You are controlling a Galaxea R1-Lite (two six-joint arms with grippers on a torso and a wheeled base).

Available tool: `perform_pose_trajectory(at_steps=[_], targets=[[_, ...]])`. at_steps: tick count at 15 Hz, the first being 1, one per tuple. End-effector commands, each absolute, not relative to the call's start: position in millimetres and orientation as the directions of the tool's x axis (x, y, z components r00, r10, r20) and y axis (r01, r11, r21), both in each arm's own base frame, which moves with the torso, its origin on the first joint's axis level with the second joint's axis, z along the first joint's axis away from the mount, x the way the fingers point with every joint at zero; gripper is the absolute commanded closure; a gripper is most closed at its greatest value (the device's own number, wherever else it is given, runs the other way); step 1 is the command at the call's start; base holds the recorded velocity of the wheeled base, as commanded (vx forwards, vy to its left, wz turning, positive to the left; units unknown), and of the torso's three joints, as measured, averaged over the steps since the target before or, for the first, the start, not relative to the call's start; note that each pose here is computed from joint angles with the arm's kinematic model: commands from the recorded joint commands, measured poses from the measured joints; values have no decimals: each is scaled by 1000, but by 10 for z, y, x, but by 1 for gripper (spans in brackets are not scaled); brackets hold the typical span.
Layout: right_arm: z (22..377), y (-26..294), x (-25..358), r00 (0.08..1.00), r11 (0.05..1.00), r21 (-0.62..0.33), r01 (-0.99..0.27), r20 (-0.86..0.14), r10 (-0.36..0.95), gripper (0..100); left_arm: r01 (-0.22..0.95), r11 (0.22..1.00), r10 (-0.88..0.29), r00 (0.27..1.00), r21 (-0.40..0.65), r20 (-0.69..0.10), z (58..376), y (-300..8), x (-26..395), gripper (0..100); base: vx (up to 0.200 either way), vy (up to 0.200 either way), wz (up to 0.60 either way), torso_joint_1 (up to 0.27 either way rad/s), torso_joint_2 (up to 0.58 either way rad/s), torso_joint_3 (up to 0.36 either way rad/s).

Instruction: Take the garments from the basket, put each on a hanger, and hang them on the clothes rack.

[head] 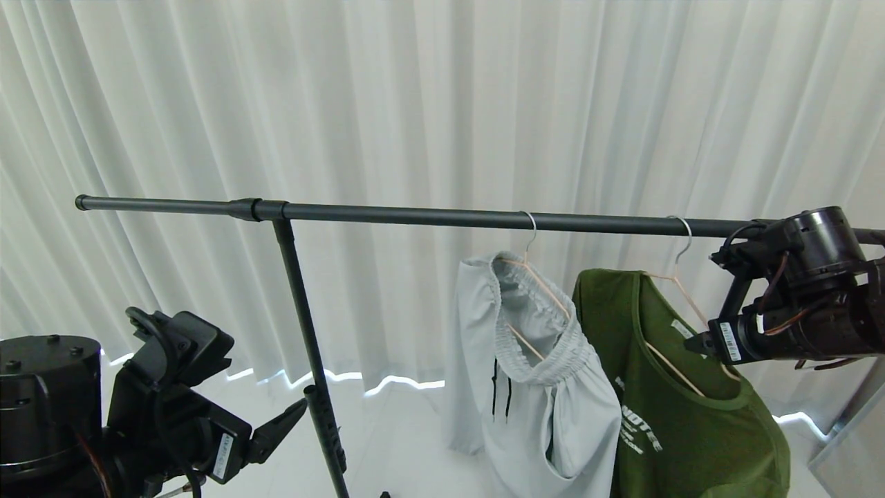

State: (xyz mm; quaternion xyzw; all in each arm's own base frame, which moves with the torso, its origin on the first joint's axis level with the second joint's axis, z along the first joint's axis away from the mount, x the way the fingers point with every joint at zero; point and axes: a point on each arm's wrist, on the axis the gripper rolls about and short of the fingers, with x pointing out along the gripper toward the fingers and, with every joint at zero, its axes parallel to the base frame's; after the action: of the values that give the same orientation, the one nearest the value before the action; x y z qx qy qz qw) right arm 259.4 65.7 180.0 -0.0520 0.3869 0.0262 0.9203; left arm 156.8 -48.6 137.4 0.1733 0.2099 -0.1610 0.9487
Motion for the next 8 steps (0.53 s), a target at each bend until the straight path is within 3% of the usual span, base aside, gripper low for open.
perform_pose_trajectory(at_steps=[1, 5, 8], targets=[[1899, 650, 2510, 726, 993, -80, -82, -688, 5, 0, 377, 889, -231, 860, 261, -455, 1373, -484, 1572, 0, 0, 0, 0, 0, 0, 0], [2127, 587, 2198, 787, 995, -55, -84, -616, 32, 0, 365, 892, -225, 870, 266, -440, 1393, -466, 1529, 0, 0, 0, 0, 0, 0, 0], [2179, 479, 1849, 831, 996, -44, -74, -555, 37, 0, 267, 913, -125, 902, 308, -413, 1440, -435, 1523, 0, 0, 0, 0, 0, 0, 0]])
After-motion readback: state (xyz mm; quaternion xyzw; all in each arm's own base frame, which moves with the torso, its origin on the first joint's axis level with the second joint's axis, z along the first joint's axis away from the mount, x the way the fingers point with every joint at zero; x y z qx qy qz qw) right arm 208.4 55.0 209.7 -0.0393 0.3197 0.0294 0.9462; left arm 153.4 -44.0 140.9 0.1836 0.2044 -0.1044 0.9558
